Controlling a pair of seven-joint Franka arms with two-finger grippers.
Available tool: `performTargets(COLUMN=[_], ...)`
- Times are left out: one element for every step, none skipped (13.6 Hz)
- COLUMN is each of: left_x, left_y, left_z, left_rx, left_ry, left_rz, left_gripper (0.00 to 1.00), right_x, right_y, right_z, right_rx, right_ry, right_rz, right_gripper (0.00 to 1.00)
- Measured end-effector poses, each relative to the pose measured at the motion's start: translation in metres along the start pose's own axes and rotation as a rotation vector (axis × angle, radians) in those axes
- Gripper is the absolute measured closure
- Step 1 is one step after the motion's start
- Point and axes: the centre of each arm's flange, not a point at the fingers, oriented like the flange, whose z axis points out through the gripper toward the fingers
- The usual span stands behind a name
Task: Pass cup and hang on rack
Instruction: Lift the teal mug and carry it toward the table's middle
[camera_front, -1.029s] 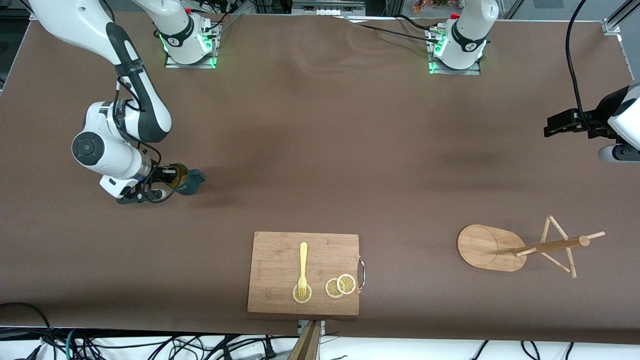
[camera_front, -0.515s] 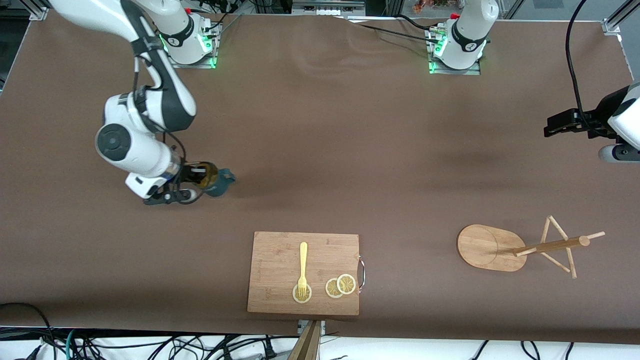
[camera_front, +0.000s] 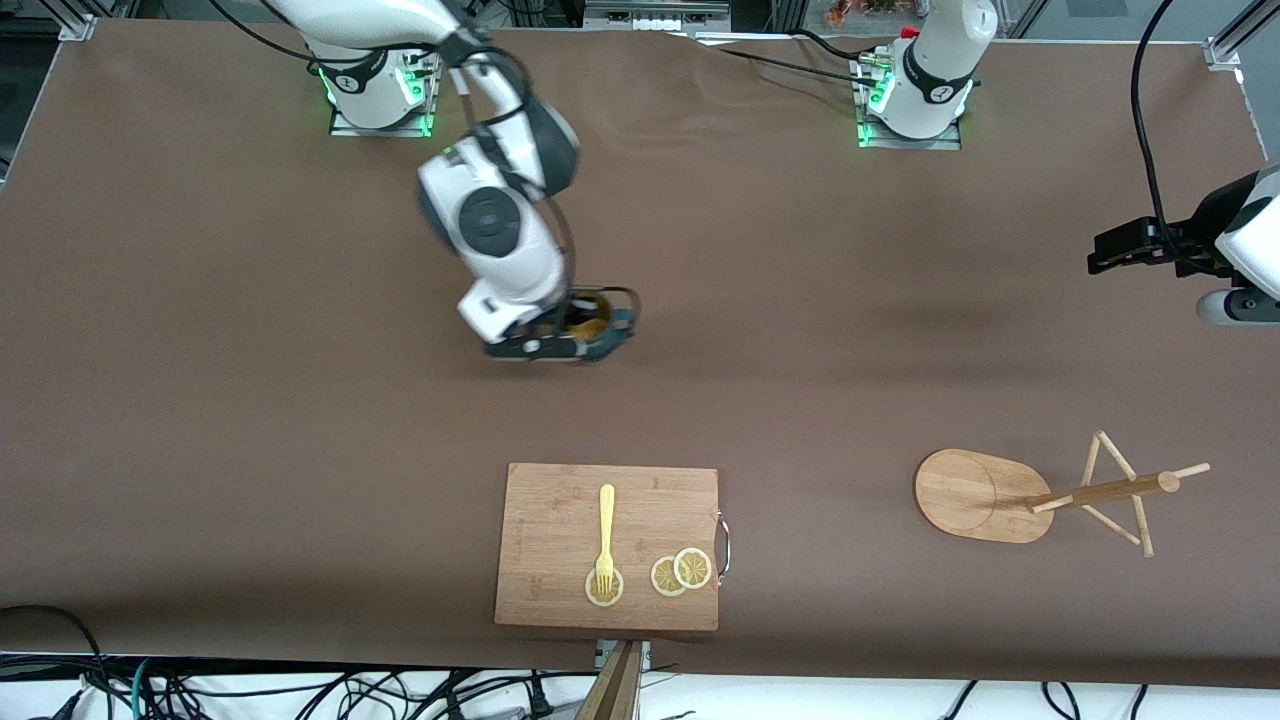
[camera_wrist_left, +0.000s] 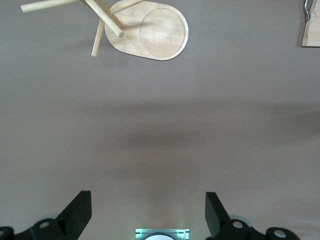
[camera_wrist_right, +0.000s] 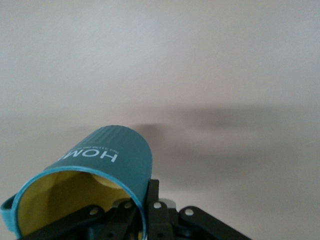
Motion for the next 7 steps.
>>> performTargets(left_x=[0.000,0.000,0.000,0.000,0.000,0.000,0.000], left_y=[0.000,0.000,0.000,0.000,0.000,0.000,0.000], left_z=[0.000,0.000,0.000,0.000,0.000,0.000,0.000], left_rx=[0.000,0.000,0.000,0.000,0.000,0.000,0.000], left_ry=[0.000,0.000,0.000,0.000,0.000,0.000,0.000], left_rz=[0.000,0.000,0.000,0.000,0.000,0.000,0.000], left_gripper=[0.00,0.00,0.00,0.00,0.00,0.00,0.00], right_x=[-0.017,-0.034,-0.052,-0.068,-0.082,-0.093,-0.101], right_y=[-0.036,-0.070,-0.098,-0.120,-0.137,-0.149,-0.156], right_z=[0.015,0.029,0.041,0.051,0.061,0.068,0.072], right_rx=[-0.001,0.002,0.005,0.008,0.008,0.008,0.008], right_ry=[-0.007,-0.009,-0.010,-0.011,-0.012,-0.014,-0.014], right_rz=[0.019,0.039,0.053,0.055,0.052,0.051,0.051], right_gripper=[0.96,0.96,0.96,0.96,0.96,0.96,0.96])
